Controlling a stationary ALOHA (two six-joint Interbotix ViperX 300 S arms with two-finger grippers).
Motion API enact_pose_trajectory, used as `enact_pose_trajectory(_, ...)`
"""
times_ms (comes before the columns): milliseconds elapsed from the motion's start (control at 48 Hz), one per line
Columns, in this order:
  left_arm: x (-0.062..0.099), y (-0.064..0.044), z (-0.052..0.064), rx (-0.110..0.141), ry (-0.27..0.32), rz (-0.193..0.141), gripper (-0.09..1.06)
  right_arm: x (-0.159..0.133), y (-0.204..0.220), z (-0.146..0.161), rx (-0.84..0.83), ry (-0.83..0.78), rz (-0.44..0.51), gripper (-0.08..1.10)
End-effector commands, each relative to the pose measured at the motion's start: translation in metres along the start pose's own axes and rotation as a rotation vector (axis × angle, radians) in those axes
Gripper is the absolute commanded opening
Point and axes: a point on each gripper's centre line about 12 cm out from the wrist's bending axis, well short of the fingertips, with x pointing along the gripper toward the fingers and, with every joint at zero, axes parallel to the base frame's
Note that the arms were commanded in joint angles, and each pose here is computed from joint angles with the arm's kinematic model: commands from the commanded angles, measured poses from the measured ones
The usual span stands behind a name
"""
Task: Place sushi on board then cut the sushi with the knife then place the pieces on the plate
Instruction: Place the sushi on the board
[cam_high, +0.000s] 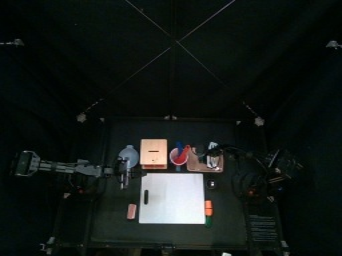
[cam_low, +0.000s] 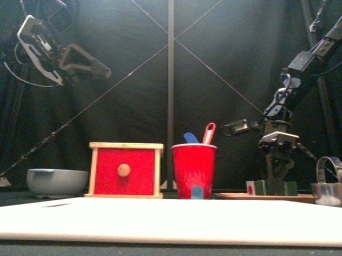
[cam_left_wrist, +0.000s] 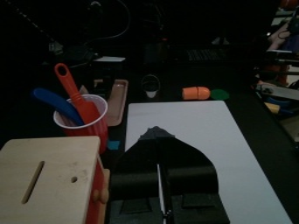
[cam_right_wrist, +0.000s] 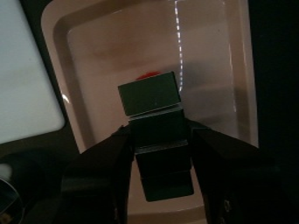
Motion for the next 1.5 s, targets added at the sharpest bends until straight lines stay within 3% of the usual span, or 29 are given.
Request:
enact_pose_trajectory(21, 0.001, 0.001, 0.006, -0.003, -0.018, 0.002, -0.02, -0.021, 0.000, 0.011, 0.027, -0.079, -0.015, 0.64)
enact_pose_trajectory(396, 0.002, -0.002, 0.006, -0.003, -0.020, -0.007, -0.02, -0.070, 0.029, 0.030, 0.327, -0.221, 0.033, 0.65)
enact_pose_trajectory(896, 0.002, -0.002, 0.006, -0.004, -0.022, -0.008, -0.02, -0.082, 0.116, 0.051, 0.612, -0.244, 0.060, 0.65)
enact_pose_trajectory(1167, 0.002, -0.002, 0.007, -0.003, -0.023, -0.009, -0.02, -0.068, 0.162, 0.060, 0.775, -0.241, 0.072, 0.64)
enact_pose_trajectory(1500, 0.001, -0.002, 0.006, 0.002, -0.020, -0.009, -0.02, -0.043, 0.207, 0.094, 0.957, -0.259, 0.088, 0.65)
